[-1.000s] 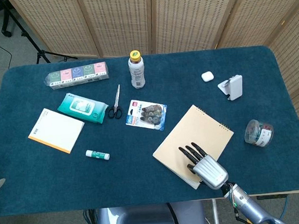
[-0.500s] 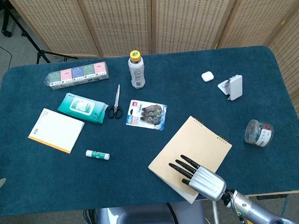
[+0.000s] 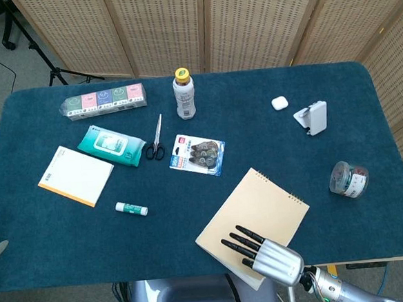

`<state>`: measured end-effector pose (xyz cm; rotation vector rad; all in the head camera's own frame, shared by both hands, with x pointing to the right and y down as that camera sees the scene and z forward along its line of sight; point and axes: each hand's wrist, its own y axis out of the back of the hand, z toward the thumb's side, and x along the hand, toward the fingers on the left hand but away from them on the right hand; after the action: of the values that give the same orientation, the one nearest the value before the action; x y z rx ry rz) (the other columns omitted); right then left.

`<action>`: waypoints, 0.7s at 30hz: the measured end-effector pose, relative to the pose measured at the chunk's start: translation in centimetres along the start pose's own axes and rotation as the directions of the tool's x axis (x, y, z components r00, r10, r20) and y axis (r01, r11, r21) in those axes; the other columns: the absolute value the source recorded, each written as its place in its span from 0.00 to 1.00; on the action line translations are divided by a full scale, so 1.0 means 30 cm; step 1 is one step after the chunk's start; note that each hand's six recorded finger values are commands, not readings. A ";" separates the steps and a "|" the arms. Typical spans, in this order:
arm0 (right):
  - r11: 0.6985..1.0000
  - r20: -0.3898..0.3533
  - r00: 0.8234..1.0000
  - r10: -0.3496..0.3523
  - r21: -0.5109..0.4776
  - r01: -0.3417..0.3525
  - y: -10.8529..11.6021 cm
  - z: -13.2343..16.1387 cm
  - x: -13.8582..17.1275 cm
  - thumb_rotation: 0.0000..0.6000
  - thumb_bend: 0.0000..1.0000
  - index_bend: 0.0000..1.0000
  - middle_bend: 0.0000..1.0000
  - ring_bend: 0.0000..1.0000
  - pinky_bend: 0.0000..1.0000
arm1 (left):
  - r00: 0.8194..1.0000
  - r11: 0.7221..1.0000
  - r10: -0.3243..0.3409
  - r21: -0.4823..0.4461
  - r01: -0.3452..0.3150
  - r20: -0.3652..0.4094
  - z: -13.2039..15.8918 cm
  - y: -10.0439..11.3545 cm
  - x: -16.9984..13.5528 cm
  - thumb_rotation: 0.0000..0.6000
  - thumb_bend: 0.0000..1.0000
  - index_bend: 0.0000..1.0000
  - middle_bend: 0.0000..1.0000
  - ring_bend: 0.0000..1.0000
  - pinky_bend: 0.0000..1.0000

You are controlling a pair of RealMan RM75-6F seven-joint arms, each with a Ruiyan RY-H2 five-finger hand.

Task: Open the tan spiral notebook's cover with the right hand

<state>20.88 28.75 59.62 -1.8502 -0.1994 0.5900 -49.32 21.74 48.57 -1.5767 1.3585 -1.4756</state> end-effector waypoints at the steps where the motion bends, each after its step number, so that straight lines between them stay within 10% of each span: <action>1: 1.000 -0.007 1.000 -0.001 0.003 0.001 0.002 0.005 0.002 1.00 0.88 0.67 0.02 0.00 0.00 | 1.000 1.000 0.000 0.000 0.000 -0.001 0.000 0.000 0.000 1.00 0.00 0.00 0.00 0.00 0.00; 12: 1.000 0.004 1.000 -0.009 0.002 0.009 0.014 0.005 -0.008 1.00 0.88 0.68 0.03 0.00 0.00 | 1.000 1.000 -0.001 -0.002 0.001 -0.011 -0.002 -0.001 0.001 1.00 0.00 0.00 0.00 0.00 0.00; 21: 0.983 0.181 0.983 0.016 -0.183 0.018 0.041 -0.136 -0.067 1.00 0.88 0.69 0.05 0.00 0.00 | 1.000 1.000 -0.003 -0.012 0.003 -0.010 -0.004 0.004 -0.001 1.00 0.00 0.00 0.00 0.00 0.00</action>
<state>20.96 24.06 60.08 -1.9737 -0.3874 0.7624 -49.48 21.75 48.49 -1.5815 1.3731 -1.4818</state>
